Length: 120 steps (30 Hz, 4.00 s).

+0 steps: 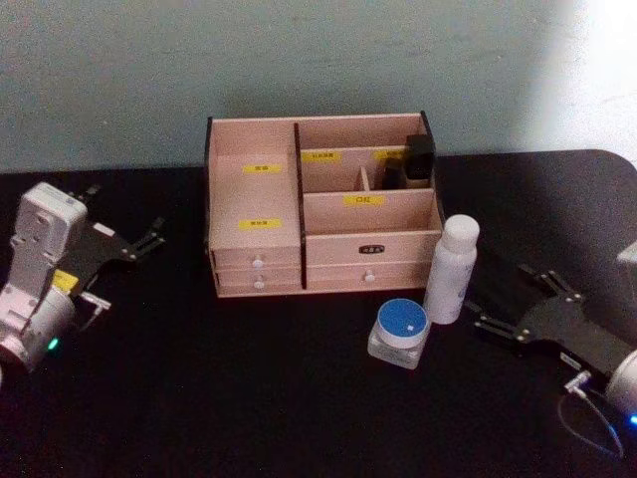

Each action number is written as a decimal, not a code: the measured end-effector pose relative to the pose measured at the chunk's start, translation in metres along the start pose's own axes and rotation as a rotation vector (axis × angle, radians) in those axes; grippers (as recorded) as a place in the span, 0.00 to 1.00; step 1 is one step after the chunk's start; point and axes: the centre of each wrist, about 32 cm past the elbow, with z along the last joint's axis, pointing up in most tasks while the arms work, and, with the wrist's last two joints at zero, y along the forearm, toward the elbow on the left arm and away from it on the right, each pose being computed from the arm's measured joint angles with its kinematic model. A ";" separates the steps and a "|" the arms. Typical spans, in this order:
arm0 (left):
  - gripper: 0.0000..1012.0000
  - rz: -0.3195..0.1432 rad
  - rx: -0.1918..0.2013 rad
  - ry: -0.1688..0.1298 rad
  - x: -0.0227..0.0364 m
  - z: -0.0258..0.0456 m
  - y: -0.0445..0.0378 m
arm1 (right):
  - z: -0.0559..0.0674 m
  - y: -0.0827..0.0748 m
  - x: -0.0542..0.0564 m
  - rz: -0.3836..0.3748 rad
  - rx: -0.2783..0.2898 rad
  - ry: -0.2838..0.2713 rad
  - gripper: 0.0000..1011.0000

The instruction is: Pick up the facial cleanser and watermelon frost from the table and place them into the tiered storage box.

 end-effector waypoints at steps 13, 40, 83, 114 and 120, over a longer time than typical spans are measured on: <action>0.99 0.000 0.000 0.000 0.0000 0.0000 0.0000 | -0.001 0.025 -0.010 -0.027 0.026 0.025 0.99; 0.99 0.000 0.000 0.000 0.0000 0.0000 0.0000 | -0.003 0.066 -0.012 -0.048 0.021 0.044 0.99; 0.99 0.000 0.000 0.000 0.0000 0.0000 0.0000 | -0.003 0.069 -0.012 -0.050 0.019 0.040 0.58; 0.99 0.000 0.000 0.000 0.0000 0.0000 0.0000 | -0.003 0.069 -0.012 -0.051 0.019 0.041 0.58; 0.99 0.000 0.000 0.000 0.0000 0.0000 0.0000 | -0.003 0.069 -0.012 -0.051 0.019 0.041 0.58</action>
